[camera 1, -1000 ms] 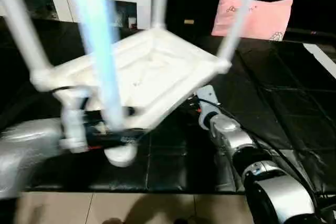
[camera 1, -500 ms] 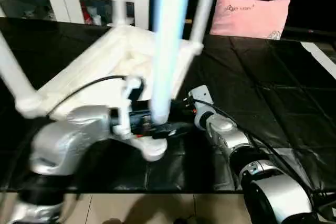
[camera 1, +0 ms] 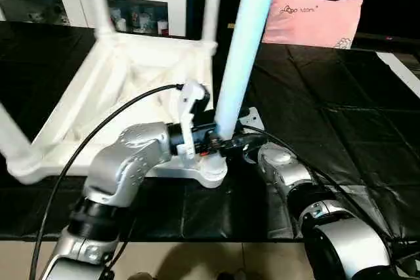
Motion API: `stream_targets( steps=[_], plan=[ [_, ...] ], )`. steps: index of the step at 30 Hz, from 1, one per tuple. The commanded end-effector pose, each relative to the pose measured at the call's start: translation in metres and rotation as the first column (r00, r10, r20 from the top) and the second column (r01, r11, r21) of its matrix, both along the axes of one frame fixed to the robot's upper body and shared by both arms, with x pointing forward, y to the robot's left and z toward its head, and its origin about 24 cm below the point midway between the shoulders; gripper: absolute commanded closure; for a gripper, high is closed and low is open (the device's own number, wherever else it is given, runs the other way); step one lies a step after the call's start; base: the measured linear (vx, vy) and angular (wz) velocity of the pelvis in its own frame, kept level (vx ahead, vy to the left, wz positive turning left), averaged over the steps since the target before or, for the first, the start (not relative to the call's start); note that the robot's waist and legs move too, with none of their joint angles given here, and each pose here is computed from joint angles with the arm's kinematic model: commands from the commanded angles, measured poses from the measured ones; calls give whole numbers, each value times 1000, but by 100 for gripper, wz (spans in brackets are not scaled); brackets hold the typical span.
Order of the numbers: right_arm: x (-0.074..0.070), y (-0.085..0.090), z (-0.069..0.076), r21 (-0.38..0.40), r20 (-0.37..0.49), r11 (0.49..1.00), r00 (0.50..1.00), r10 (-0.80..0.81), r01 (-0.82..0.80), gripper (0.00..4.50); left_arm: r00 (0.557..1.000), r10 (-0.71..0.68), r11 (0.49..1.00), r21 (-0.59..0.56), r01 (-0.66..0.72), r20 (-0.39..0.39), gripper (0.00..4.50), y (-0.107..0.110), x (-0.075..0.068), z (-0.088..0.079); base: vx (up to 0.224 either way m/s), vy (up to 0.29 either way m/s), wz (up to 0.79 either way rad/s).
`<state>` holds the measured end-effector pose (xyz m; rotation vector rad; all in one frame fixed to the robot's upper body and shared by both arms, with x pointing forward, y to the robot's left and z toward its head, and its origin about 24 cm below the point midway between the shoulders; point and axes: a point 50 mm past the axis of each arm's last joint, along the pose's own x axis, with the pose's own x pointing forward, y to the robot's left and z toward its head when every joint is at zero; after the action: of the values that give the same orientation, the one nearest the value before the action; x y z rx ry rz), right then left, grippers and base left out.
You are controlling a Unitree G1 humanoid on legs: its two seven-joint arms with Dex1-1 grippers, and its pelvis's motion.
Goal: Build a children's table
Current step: Rotate table base
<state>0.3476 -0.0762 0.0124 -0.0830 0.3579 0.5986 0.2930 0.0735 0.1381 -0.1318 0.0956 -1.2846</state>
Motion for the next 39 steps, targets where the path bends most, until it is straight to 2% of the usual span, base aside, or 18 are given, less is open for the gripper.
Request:
stream_targets(
  steps=[1, 8, 14, 15, 18, 21, 23, 24, 27, 31, 39],
  plan=[
    [-2, 4, 1, -1, 10, 998, 998, 64, -64, 0, 999, -1, 999, 40, 0, 40, 5, 4, 5, 3, 0, 0, 0],
    [1, -38, 4, -28, 33, 999, 998, 45, -44, 0, 993, -112, 972, 211, 103, 34, 5, 36, -1, -14, 0, 0, 0],
    [-5, -80, 15, -77, 73, 989, 989, 131, -125, 0, 993, -121, 924, 366, 111, 2, 5, 63, 7, -27, 0, 0, 0],
    [-7, -86, 18, -86, 79, 986, 986, 149, -142, 0, 993, -121, 915, 388, 110, 3, 22, 66, 8, -29, 0, 0, 0],
    [-15, -104, 29, -105, 89, 970, 969, 230, -220, 0, 990, -142, 861, 495, 119, 10, 44, 75, 13, -37, 0, 0, 0],
    [-27, -116, 41, -107, 85, 939, 938, 336, -327, 0, 985, -173, 803, 580, 141, 1, 65, 82, 16, -45, 0, 0, 0],
    [-34, -118, 47, -99, 77, 917, 916, 394, -386, 0, 983, -185, 775, 613, 151, -8, 80, 85, 17, -48, 0, 0, 0],
    [-43, -119, 54, -78, 70, 890, 888, 454, -449, 0, 980, -198, 746, 645, 165, -23, 80, 88, 17, -51, 0, 0, 0],
    [-53, -120, 61, -51, 60, 859, 857, 513, -510, 0, 976, -214, 723, 666, 185, -40, 116, 91, 17, -54, 0, 0, 0],
    [-65, -120, 69, -3, 41, 819, 818, 573, -573, 0, 976, -215, 717, 672, 187, -43, 144, 93, 18, -57, 0, 0, 0],
    [-75, -112, 71, 27, 14, 791, 791, 611, -611, 0, 977, -209, 717, 673, 182, -42, 205, 99, 22, -58, 0, 0, 0]
  ],
)
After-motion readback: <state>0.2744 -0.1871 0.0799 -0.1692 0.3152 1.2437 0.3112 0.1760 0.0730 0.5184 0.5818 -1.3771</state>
